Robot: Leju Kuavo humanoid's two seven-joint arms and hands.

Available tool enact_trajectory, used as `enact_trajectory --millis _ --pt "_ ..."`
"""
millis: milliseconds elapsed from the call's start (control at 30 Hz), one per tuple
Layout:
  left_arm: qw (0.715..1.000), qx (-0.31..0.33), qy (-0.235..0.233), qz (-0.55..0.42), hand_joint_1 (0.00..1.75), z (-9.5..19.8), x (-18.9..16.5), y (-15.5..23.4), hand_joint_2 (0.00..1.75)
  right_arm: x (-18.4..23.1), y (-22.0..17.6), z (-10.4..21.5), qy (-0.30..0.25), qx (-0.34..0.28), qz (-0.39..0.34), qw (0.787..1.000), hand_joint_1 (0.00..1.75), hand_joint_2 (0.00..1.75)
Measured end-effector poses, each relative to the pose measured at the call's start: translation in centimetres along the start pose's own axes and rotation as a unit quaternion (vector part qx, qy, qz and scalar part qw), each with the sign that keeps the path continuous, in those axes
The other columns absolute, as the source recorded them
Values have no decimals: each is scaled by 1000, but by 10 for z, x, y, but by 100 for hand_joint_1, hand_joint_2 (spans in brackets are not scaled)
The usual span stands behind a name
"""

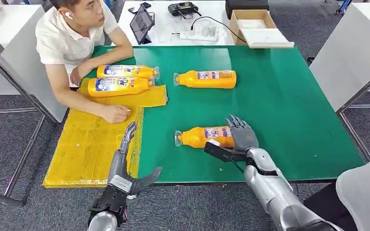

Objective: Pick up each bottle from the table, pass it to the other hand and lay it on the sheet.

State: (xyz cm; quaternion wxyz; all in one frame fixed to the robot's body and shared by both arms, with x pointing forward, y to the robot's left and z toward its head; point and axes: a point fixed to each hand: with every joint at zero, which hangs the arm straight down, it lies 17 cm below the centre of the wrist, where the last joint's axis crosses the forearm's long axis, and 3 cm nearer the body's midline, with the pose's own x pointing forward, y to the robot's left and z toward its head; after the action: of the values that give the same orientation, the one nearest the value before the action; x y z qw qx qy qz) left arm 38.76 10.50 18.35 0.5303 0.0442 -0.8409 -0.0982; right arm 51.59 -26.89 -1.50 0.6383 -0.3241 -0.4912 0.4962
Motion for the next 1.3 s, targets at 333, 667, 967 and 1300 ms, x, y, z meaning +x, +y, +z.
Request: enact_trajectory --millis 333,667,967,1300 --pt "994 -50 35 86 0 4 -5 -24 175 0 6 -6 11 42 25 999 175 175" --pt "984 -88 58 143 0 8 -6 -39 175 6 2 -12 14 69 51 996 175 175" --pt "984 -88 49 144 0 4 -2 -38 175 54 3 -8 -94 63 -38 993 175 175" --pt "984 -84 47 149 0 4 -1 -37 175 70 7 -1 -125 56 -69 988 175 175"
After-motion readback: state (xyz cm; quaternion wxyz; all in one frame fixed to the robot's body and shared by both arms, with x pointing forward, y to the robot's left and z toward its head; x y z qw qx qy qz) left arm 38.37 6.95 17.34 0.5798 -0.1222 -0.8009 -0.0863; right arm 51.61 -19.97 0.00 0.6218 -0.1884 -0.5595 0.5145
